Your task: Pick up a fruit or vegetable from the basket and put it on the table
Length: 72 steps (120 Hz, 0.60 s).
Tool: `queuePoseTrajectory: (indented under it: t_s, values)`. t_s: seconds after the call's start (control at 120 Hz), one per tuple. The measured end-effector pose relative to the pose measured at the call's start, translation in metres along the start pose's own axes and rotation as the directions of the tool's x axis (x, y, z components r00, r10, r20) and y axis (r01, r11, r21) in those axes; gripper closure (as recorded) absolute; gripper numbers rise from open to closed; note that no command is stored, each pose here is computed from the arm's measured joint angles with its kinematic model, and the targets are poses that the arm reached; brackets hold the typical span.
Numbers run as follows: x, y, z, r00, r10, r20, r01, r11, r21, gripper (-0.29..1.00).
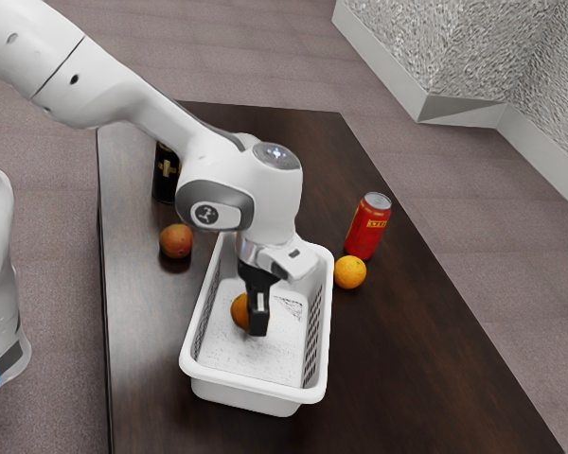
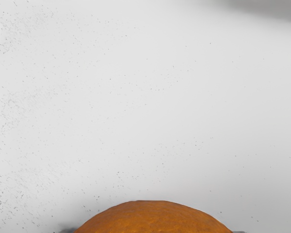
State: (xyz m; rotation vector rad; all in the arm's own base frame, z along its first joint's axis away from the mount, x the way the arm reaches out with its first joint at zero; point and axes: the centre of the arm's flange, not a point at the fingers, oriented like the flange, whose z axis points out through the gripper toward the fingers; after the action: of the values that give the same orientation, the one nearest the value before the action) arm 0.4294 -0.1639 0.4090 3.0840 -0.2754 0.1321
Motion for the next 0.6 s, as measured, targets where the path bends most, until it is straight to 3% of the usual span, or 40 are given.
queuePoseTrajectory:
  t_s: [0.2, 0.367, 0.6]
  values:
    - [0.006, -0.004, -0.004, 1.000, -0.023, -0.013, 0.023, 1.000, 0.019, 0.36]
    - [0.046, 0.002, -0.036, 0.995, 0.038, -0.093, -0.032, 0.997, 0.072, 0.35]
    - [0.118, 0.028, -0.156, 0.921, 0.190, -0.340, -0.126, 0.971, 0.203, 0.34]
